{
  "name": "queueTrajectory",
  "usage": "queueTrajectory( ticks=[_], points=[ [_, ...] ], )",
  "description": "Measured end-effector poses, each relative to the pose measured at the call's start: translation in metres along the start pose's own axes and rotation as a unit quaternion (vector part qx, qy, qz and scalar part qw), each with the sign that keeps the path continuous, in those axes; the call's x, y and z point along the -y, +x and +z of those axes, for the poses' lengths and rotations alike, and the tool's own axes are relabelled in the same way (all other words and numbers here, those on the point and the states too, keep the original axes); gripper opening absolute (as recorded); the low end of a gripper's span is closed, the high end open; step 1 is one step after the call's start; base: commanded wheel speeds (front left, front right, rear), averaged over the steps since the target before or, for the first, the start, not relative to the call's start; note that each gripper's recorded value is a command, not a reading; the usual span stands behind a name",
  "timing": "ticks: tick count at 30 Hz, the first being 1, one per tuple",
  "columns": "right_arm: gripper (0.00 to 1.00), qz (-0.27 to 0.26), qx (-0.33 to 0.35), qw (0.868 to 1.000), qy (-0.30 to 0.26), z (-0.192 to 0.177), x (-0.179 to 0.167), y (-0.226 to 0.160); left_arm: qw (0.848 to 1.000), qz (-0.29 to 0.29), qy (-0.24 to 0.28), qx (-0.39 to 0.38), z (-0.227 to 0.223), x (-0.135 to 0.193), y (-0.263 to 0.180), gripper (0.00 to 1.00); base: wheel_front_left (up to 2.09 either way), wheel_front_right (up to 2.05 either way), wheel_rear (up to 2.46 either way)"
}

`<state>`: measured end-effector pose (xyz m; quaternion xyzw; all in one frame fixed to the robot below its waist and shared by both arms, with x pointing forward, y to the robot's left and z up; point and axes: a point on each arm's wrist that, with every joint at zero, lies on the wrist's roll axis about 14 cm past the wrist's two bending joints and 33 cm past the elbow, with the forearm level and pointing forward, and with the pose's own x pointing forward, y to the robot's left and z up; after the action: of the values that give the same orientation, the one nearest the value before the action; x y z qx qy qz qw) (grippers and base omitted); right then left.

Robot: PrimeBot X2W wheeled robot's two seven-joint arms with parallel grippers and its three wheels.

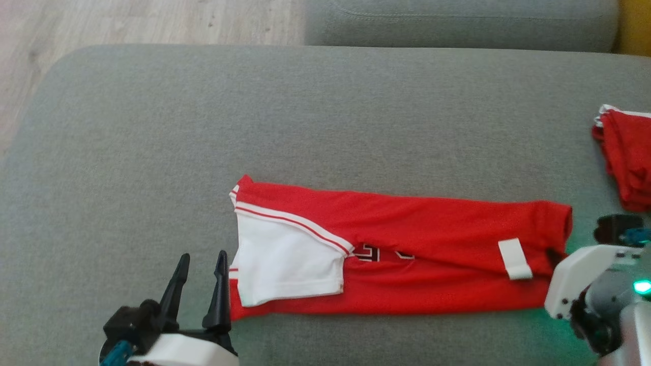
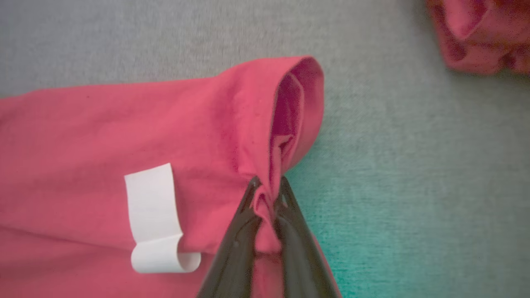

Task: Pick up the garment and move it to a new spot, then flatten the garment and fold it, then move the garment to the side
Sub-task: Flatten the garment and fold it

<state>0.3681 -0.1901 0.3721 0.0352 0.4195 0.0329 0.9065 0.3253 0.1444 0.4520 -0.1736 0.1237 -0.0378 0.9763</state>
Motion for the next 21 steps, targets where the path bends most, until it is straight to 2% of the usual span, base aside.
queueTrajectory(
  ticks=[3,8,13,16,21],
  points=[
    [0.00,-0.015,0.033,0.999,0.008,0.015,0.014,-0.010,1.000,-0.010,0.002,0.000,0.001,0.005,0.002,1.00,0.00,0.00,0.00],
    [0.00,-0.063,0.094,0.993,0.024,0.045,0.059,-0.040,1.000,-0.028,0.005,0.001,0.002,0.016,0.006,1.00,0.00,0.00,0.00],
    [0.00,-0.078,0.121,0.989,0.039,0.050,0.073,-0.066,0.999,-0.044,0.008,0.003,0.003,0.025,0.008,1.00,0.00,0.00,0.00],
    [0.00,-0.058,0.131,0.988,0.050,0.048,0.060,-0.073,0.999,-0.050,0.010,0.006,0.005,0.029,0.008,1.00,0.00,0.00,0.00],
    [0.00,0.028,0.155,0.986,0.051,0.061,0.000,-0.077,0.999,-0.049,0.013,0.015,0.010,0.028,0.004,1.00,0.00,0.00,0.00]
  ],
)
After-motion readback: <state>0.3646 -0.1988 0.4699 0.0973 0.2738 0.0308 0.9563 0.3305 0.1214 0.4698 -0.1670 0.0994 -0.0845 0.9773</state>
